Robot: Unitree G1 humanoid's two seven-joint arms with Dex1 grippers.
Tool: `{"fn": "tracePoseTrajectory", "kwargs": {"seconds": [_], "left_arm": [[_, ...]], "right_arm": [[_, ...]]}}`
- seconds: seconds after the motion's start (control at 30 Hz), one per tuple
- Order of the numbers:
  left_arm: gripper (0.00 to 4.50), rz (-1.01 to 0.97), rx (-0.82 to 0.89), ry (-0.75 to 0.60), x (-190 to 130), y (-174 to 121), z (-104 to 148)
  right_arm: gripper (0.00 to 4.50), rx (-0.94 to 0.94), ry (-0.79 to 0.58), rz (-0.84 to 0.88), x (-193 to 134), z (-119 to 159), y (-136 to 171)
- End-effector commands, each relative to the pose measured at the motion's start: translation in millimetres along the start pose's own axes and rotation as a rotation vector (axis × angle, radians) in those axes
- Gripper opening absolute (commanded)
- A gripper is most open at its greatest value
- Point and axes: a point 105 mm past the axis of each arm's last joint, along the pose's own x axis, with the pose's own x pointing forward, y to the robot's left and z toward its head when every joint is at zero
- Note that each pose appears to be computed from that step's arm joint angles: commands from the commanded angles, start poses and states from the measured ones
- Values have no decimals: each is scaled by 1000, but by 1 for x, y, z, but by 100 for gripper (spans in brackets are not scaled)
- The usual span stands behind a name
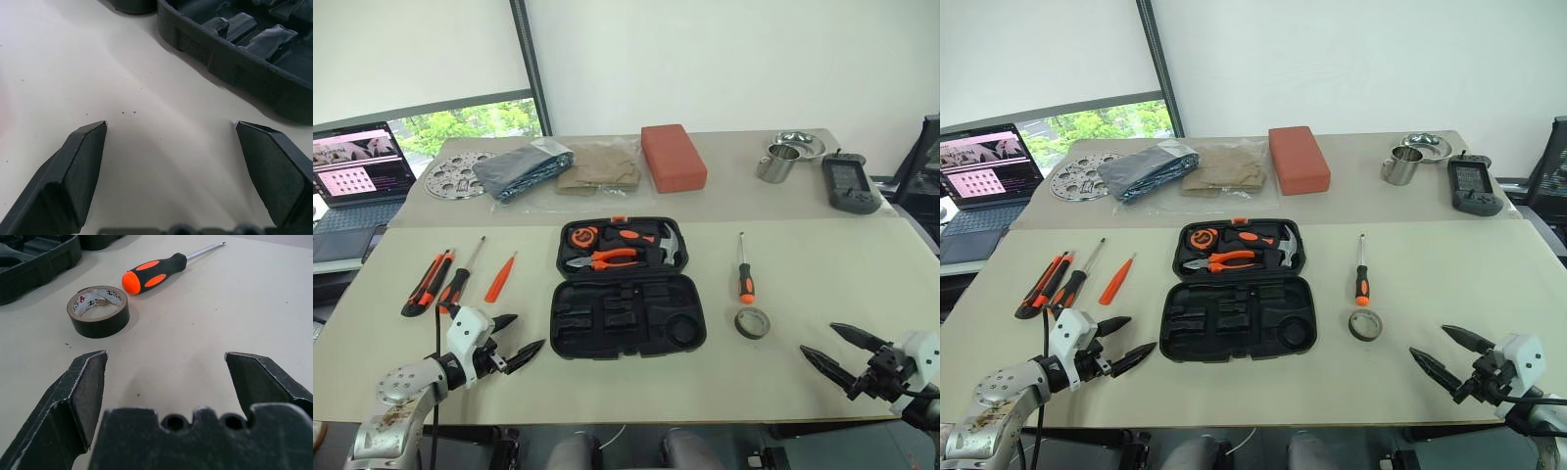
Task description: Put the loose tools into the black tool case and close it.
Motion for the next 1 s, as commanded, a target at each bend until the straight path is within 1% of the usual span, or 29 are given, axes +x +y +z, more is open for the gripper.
{"fn": "tracePoseTrajectory", "kwargs": {"seconds": [0.03, 0.3, 0.43, 0.53, 0.6, 0.7, 0.73, 0.8, 0.9, 0.93, 1.0], "left_arm": [[450, 4, -18, 29, -4, 1, -7], [450, 19, -16, -3, -5, 4, -3], [450, 81, -25, -119, -18, 16, 24], [450, 170, -55, -286, -38, 36, 59], [450, 188, -53, -327, -44, 41, 69], [450, 307, -86, -394, -62, 73, 87], [450, 370, -97, -386, -68, 89, 88], [450, 463, -100, -337, -74, 110, 86], [450, 565, -100, -212, -73, 137, 69], [450, 581, -114, -179, -71, 145, 63], [450, 557, -147, -158, -61, 149, 60]], "right_arm": [[444, -46, -25, -4, -1, 10, -2], [444, -52, -39, 12, 3, 16, -3], [444, -69, -107, 83, 10, 42, 3], [444, -82, -165, 193, 25, 71, 17], [444, -86, -171, 238, 29, 79, 23], [444, -104, -217, 350, 46, 105, 42], [444, -117, -225, 394, 52, 113, 51], [444, -141, -229, 451, 59, 122, 61], [444, -147, -245, 497, 66, 130, 73], [444, -157, -250, 519, 69, 133, 79], [444, -172, -263, 547, 74, 136, 87]]}}
